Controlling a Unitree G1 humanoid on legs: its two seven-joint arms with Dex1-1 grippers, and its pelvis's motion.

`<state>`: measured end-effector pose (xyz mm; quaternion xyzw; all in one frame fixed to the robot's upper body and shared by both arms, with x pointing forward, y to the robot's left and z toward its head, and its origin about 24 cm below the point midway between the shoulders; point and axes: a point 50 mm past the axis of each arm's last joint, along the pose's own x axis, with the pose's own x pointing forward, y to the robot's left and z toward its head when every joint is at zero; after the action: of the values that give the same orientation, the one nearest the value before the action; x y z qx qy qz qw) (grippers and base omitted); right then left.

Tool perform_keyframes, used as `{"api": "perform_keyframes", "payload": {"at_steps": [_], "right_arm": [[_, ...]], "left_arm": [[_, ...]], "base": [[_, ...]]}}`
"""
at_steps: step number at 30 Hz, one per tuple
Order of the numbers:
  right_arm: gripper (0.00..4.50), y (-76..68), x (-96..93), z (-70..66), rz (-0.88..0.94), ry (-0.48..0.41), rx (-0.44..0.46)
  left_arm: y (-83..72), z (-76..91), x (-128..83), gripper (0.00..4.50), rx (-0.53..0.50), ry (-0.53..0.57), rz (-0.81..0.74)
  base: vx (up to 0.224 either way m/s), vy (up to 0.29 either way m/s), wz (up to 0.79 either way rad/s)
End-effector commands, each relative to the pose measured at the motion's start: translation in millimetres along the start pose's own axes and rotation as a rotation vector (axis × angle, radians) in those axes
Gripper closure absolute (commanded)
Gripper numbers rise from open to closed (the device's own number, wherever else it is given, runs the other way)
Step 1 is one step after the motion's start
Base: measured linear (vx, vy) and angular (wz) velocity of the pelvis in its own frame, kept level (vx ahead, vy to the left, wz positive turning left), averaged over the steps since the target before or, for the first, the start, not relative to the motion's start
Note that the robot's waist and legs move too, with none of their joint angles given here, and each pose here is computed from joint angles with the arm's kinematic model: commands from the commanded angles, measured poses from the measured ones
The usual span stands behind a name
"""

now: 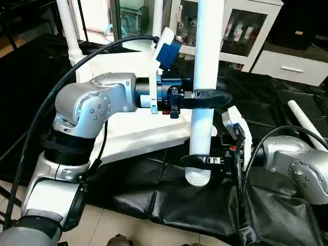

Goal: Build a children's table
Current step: Pick table leg

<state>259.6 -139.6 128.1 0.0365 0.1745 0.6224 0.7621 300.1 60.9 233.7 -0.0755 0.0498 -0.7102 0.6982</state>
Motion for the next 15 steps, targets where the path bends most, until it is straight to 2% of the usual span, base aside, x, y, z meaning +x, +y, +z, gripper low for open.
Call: {"api": "perform_keyframes", "payload": {"at_steps": [1,6,15], "right_arm": [[1.91,0.4,-0.8,-1.9,0.000,0.003,-0.005],[2.37,0.0,-0.4,-1.6,0.004,0.002,-0.005],[2.53,0.2,0.3,-2.8,0.007,0.001,-0.008]], "left_arm": [[-5.3,5.0,5.1,2.73,0.035,0.005,-0.032],[-5.6,6.2,5.1,2.73,0.036,0.002,-0.035],[-5.2,6.9,3.5,2.73,0.037,-0.002,-0.025]], "base": [[0.000,0.000,0.00],[0.000,0.000,0.00],[0.000,0.000,0.00]]}}
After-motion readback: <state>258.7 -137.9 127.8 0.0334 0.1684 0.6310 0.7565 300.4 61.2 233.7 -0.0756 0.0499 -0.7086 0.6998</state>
